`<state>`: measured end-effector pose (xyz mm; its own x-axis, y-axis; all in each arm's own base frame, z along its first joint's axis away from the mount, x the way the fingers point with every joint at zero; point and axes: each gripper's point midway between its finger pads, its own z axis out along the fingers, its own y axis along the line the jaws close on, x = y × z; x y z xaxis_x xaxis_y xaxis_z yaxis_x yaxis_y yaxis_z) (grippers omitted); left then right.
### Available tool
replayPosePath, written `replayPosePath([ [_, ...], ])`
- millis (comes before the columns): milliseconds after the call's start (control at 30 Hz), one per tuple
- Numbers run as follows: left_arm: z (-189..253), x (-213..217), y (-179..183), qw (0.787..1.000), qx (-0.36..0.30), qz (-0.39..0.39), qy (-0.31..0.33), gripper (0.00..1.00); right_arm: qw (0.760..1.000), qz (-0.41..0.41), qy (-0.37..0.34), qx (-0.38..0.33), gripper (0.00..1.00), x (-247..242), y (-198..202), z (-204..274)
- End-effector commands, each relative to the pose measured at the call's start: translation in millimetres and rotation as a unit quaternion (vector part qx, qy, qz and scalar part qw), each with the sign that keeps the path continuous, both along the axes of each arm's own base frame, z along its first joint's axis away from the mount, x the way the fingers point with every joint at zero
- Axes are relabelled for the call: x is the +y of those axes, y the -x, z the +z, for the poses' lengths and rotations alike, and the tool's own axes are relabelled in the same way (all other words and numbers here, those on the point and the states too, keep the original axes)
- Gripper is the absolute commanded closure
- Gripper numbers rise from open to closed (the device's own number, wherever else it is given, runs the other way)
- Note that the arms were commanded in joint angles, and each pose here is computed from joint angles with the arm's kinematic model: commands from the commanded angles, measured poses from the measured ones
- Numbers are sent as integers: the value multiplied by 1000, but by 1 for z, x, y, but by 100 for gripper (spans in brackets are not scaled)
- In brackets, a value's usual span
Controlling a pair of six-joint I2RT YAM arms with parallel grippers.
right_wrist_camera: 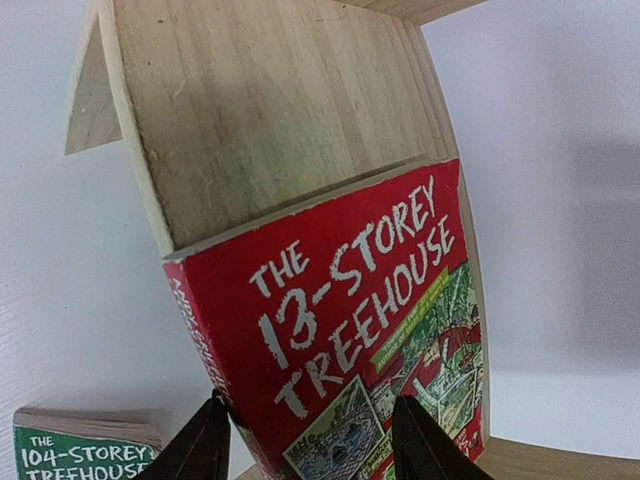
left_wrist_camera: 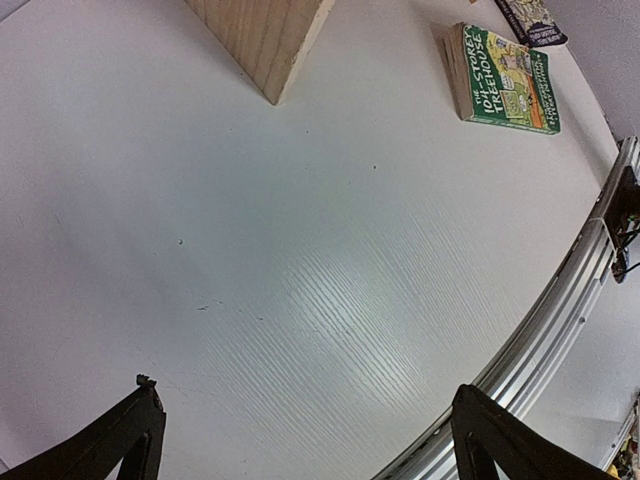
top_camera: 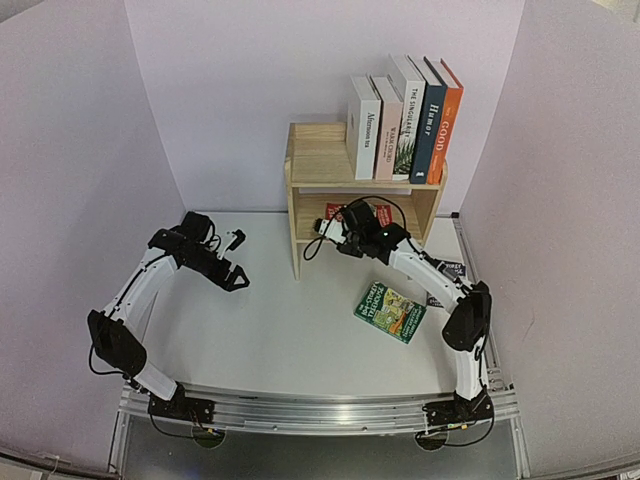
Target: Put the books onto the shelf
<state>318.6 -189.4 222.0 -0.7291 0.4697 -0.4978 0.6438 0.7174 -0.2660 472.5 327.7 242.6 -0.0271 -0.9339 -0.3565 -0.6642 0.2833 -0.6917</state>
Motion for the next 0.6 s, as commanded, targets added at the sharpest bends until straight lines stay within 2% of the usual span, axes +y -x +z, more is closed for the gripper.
replayPosePath([
  [0, 11, -1, 0, 1000, -20, -4, 8, 0, 1000, 2, -5, -5, 45, -2, -2, 9],
  [200, 11, 0, 3, 1000, -23, -7, 8, 0, 1000, 9, -19, -12, 31, 5, 27, 29],
  [333, 11, 1, 5, 1000, -22, -9, 9, 0, 998, -15, -65, -11, 24, 17, 65, 44],
  [400, 10, 1, 6, 1000, -21, -9, 9, 0, 992, -52, -112, 6, 22, 14, 81, 45],
  [500, 8, 0, 7, 1000, -18, -12, 10, 0, 967, -155, -195, 49, 22, -8, 97, 28],
  [567, 7, 0, 6, 1000, -18, -12, 9, 0, 941, -222, -245, 72, 22, -28, 111, 16],
])
